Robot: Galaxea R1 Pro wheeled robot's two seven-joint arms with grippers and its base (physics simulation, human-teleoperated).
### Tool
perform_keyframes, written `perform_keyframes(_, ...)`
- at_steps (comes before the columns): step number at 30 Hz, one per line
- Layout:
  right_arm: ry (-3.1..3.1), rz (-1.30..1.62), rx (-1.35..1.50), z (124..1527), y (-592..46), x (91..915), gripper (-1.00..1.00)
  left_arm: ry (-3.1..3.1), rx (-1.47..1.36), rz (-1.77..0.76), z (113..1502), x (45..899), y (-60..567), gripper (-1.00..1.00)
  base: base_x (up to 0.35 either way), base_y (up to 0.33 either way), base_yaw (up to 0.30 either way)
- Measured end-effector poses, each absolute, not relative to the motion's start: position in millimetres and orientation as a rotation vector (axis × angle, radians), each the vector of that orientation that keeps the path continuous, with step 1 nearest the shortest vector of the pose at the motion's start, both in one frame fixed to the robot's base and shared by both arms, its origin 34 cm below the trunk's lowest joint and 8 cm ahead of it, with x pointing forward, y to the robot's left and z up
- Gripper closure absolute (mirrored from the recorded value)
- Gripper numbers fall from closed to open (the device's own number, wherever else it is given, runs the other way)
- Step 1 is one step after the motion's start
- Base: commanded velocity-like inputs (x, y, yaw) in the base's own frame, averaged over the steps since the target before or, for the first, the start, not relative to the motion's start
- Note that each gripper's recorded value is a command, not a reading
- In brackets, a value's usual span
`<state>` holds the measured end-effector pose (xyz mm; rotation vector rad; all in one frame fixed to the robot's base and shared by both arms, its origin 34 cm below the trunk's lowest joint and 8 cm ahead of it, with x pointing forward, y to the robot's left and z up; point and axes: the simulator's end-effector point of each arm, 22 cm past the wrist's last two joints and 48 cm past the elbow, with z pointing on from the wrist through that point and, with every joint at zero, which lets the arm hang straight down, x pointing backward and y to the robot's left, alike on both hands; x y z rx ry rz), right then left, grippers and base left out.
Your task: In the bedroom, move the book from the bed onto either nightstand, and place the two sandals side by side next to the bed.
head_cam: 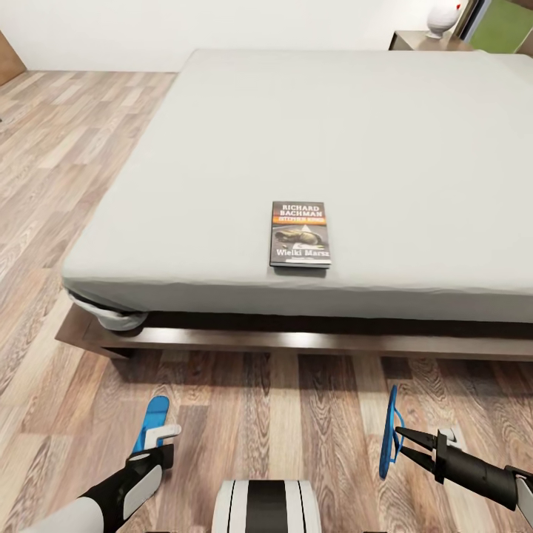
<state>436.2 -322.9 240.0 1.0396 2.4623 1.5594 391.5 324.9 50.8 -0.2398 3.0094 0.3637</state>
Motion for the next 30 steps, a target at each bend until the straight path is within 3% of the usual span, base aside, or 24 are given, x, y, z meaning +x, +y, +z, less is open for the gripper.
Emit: perform_keyframes(30, 2.463, 1.56, 1.045, 238.7, -322.9, 435.5, 1.0, 3.011, -0.223, 0.371, 49.8, 391.1, 325.6, 1.0, 0.0, 0.0, 0.0)
